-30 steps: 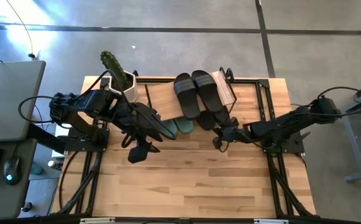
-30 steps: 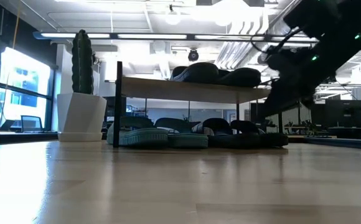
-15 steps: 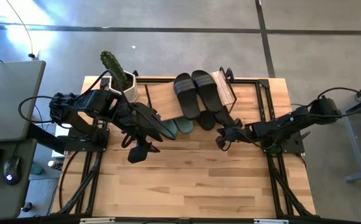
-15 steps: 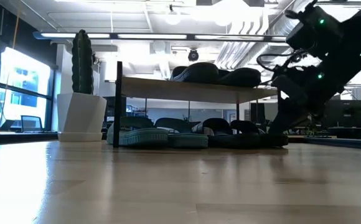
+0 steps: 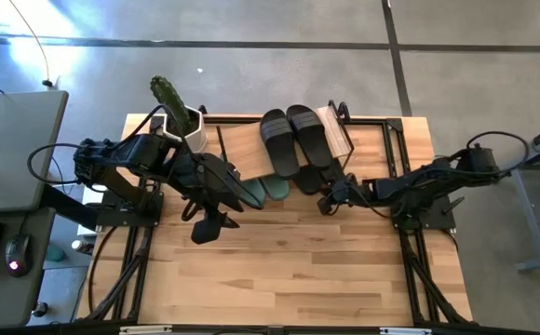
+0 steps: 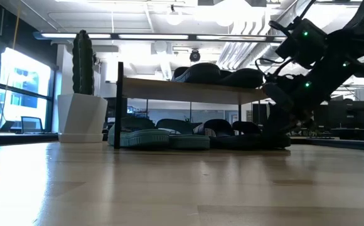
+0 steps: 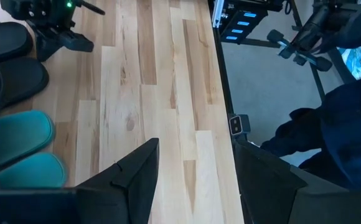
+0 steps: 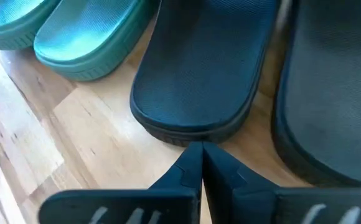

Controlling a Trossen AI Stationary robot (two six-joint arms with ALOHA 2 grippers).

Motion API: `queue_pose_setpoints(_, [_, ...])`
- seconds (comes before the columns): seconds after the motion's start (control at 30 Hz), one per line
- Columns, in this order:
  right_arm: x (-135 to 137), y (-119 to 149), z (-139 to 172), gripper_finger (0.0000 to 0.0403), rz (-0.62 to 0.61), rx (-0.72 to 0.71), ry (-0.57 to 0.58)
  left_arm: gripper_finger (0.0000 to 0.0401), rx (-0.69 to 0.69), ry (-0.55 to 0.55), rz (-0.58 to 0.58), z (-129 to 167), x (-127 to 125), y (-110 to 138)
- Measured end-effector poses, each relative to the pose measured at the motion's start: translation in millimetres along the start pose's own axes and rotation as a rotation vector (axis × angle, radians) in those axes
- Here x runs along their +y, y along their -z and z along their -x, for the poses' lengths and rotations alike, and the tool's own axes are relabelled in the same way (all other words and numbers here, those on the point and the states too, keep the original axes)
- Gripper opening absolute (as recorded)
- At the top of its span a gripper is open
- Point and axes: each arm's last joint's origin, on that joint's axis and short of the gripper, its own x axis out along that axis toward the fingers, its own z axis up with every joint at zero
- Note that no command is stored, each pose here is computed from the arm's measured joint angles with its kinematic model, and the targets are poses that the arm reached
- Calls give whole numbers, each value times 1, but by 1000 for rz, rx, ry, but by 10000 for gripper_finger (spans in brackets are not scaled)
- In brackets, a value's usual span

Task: Pick and place slides into the shelf
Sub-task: Adjust the slippers under the shelf

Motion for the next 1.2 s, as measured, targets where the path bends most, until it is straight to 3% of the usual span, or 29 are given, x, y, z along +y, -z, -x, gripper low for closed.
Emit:
queue_pose_setpoints(0.77, [8, -8, -23, 0, -20, -2, -43, 193, -1, 0, 3, 0, 0, 0])
queue_pose_setpoints(1.03, [20, -3, -14, 0, 13, -9, -91, 193, -1, 0, 4, 0, 0, 0])
queue_pose_setpoints(1.2, [25, -2, 9, 0, 38, -34, -75, 193, -1, 0, 4, 0, 0, 0])
